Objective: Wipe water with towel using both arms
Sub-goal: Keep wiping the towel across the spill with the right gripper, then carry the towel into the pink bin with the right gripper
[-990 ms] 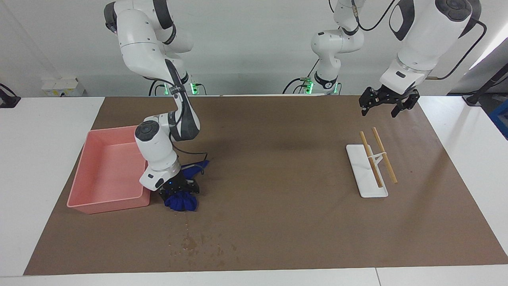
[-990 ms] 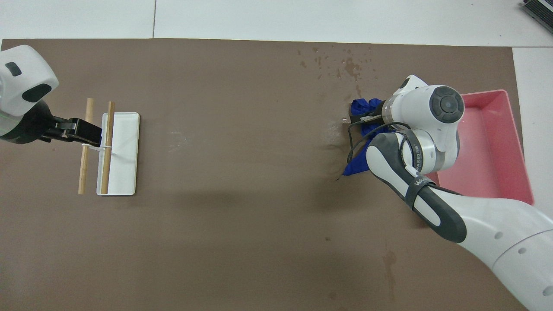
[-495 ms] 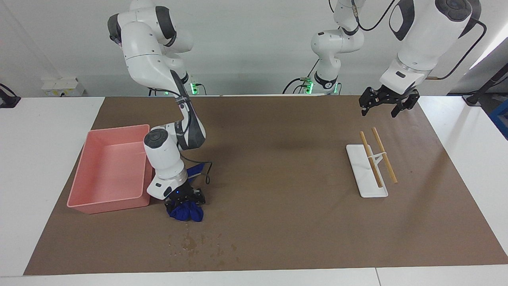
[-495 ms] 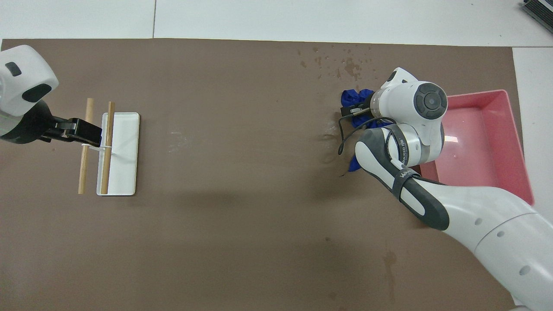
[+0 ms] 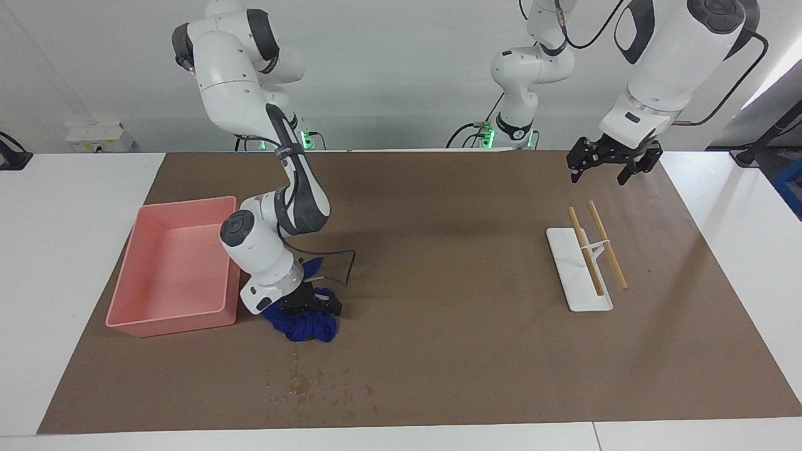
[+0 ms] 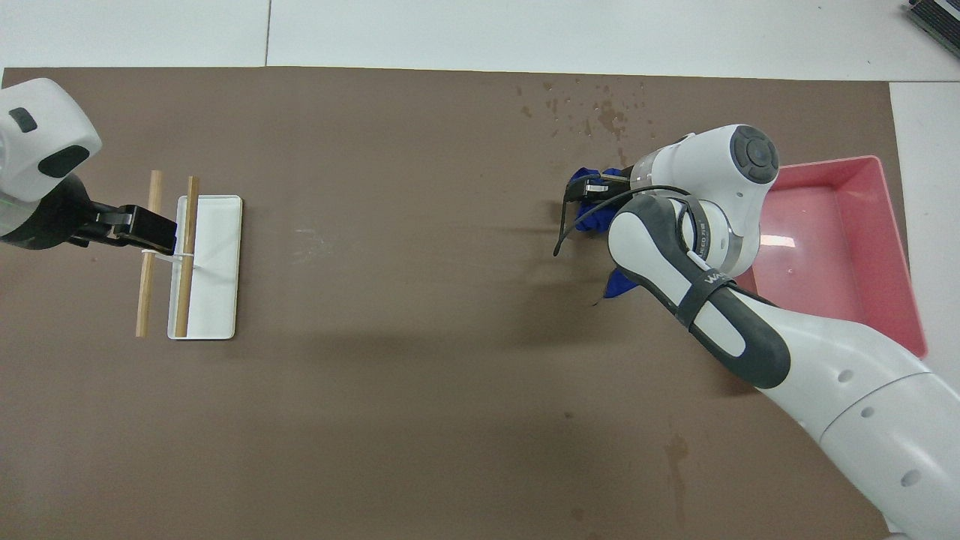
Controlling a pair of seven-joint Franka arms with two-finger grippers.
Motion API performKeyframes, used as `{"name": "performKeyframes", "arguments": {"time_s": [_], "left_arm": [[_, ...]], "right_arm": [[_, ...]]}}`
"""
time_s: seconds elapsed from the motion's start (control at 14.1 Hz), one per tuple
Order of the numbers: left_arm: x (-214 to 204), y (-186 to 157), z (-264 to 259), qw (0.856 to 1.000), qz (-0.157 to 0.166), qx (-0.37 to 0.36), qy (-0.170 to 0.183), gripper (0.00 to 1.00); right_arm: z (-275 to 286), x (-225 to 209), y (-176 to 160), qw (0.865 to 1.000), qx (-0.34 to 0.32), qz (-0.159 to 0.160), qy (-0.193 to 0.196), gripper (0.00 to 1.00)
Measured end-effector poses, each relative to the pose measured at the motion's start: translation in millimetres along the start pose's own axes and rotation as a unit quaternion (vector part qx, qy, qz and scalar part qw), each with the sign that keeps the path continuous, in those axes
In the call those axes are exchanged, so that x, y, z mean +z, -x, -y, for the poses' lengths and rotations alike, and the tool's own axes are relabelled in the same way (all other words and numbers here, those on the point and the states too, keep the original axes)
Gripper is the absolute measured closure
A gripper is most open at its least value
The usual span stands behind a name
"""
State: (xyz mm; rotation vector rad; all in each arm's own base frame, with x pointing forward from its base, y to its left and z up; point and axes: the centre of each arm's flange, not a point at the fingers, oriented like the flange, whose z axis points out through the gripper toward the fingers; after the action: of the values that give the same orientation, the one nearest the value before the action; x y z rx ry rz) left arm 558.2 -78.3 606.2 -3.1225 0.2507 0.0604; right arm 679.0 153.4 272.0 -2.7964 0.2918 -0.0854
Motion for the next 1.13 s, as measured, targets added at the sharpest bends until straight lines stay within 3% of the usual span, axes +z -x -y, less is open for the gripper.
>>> {"name": "performKeyframes", "arguments": {"time_s": [0.42, 0.71, 0.92, 1.13], "left_arm": [[0.0, 0.0, 0.0, 1.000, 0.000, 0.000, 0.000, 0.00], [0.0, 0.0, 0.0, 1.000, 0.000, 0.000, 0.000, 0.00], [0.0, 0.0, 0.0, 1.000, 0.000, 0.000, 0.000, 0.00], [0.0, 0.0, 0.0, 1.000, 0.000, 0.000, 0.000, 0.00]], "right_arm": [[49.0, 16.6, 26.9, 0.985, 0.160, 0.047, -0.053, 0.93], [85.5, 10.5, 33.8, 0.974, 0.207, 0.049, -0.073, 0.93], [88.0, 2.3, 29.6, 0.985, 0.166, 0.039, -0.040, 0.93], [78.5, -33.4, 16.5, 0.988, 0.139, 0.063, 0.002, 0.93]]}}
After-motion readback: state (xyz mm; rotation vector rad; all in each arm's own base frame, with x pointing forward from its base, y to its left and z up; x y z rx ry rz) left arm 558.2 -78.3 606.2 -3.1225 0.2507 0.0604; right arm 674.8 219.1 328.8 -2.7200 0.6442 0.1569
